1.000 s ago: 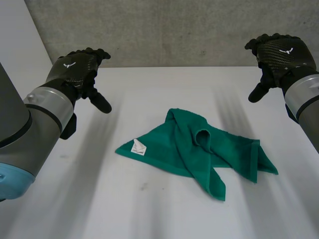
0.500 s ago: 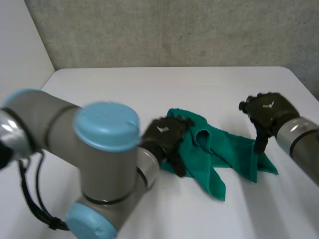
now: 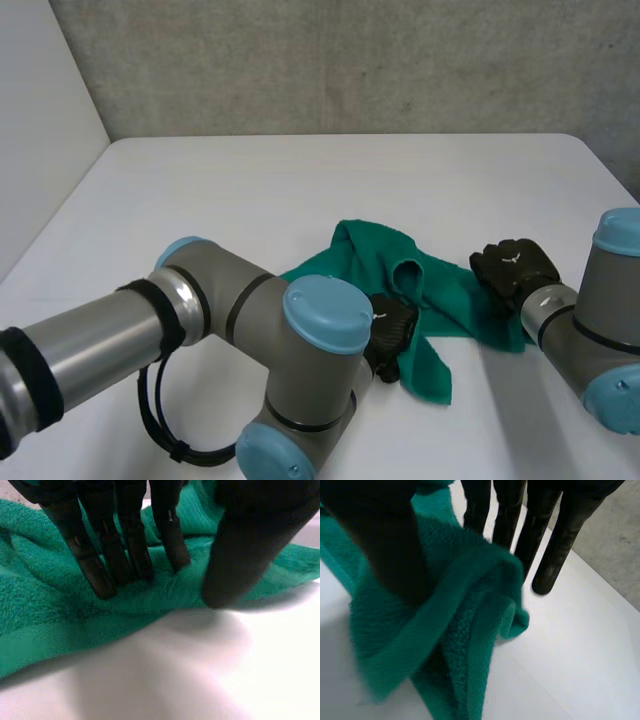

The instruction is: Fold the towel.

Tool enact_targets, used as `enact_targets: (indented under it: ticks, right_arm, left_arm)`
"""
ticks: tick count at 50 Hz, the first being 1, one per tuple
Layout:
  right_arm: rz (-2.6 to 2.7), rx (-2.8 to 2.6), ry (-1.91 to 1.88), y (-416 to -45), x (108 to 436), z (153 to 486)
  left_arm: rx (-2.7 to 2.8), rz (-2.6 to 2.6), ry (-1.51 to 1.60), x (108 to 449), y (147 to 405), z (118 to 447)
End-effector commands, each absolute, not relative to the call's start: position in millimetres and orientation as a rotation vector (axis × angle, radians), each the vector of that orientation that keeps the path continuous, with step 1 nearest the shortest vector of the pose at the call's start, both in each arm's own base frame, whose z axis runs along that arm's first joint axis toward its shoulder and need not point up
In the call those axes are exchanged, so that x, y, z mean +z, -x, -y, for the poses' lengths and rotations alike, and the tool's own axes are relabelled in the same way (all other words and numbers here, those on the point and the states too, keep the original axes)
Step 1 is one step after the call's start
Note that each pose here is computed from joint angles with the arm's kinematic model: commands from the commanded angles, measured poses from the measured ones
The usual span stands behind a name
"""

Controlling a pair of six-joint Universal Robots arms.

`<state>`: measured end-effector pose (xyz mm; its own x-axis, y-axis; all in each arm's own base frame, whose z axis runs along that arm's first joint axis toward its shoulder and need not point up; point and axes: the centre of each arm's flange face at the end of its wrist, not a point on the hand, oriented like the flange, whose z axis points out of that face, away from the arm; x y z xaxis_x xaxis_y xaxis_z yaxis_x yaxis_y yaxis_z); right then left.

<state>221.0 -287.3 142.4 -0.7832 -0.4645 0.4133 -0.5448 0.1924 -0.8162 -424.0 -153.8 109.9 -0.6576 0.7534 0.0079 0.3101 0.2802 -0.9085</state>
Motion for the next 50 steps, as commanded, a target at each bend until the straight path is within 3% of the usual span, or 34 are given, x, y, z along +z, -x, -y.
enact_targets:
  ticks: [1,4,7,13,16,20,24,26,32,34,37,38,42,44,48,50]
  right_arm:
    - [2.336,1.711,-0.942,-211.7,152.5,298.8]
    - [2.289,1.773,-0.917,-210.2,167.2,302.5]
    - [2.196,1.907,-0.849,-208.4,205.0,305.3]
    - [2.154,1.997,-0.805,-206.9,247.5,302.2]
    - [2.235,1.891,-0.874,-206.2,254.6,293.2]
    - [2.341,1.753,-0.969,-206.6,256.7,280.2]
    - [2.445,1.567,-1.109,-210.1,243.3,270.0]
    - [2.431,1.555,-1.146,-215.4,233.9,284.5]
    - [2.242,1.834,-1.015,-224.6,265.7,322.9]
    - [2.071,2.135,-0.789,-227.4,316.6,346.9]
    - [1.989,2.286,-0.653,-226.0,342.7,356.1]
    - [1.850,2.505,-0.471,-222.9,379.7,363.3]
    - [1.628,2.771,-0.318,-218.5,426.2,355.2]
    - [1.580,2.806,-0.321,-217.8,436.4,346.8]
    - [1.649,2.776,-0.404,-219.6,430.2,335.7]
    - [1.859,2.665,-0.529,-225.9,397.2,332.6]
  left_arm:
    - [1.454,2.047,0.949,125.9,428.2,165.0]
    - [1.520,1.990,0.904,152.3,427.7,170.0]
    - [1.613,1.963,0.820,184.0,414.5,190.2]
    - [1.843,1.982,0.709,245.5,352.7,237.8]
    - [1.948,2.029,0.752,259.2,323.4,252.5]
    - [1.925,2.172,0.919,242.0,298.3,254.6]
    - [1.862,2.237,1.050,228.2,290.5,250.9]
    - [1.831,2.257,1.115,221.4,289.1,253.5]
    - [1.929,2.205,1.108,230.7,300.9,280.5]
    - [2.156,2.045,1.026,279.1,310.3,303.6]
    - [2.386,1.888,0.896,327.4,305.5,323.0]
    - [2.545,1.775,0.786,357.7,297.9,334.7]
    - [2.861,1.493,0.495,428.6,271.5,336.3]
    - [2.915,1.417,0.433,442.6,267.2,332.5]
    - [2.891,1.450,0.452,432.4,269.0,330.6]
    - [2.800,1.584,0.542,397.6,269.1,332.7]
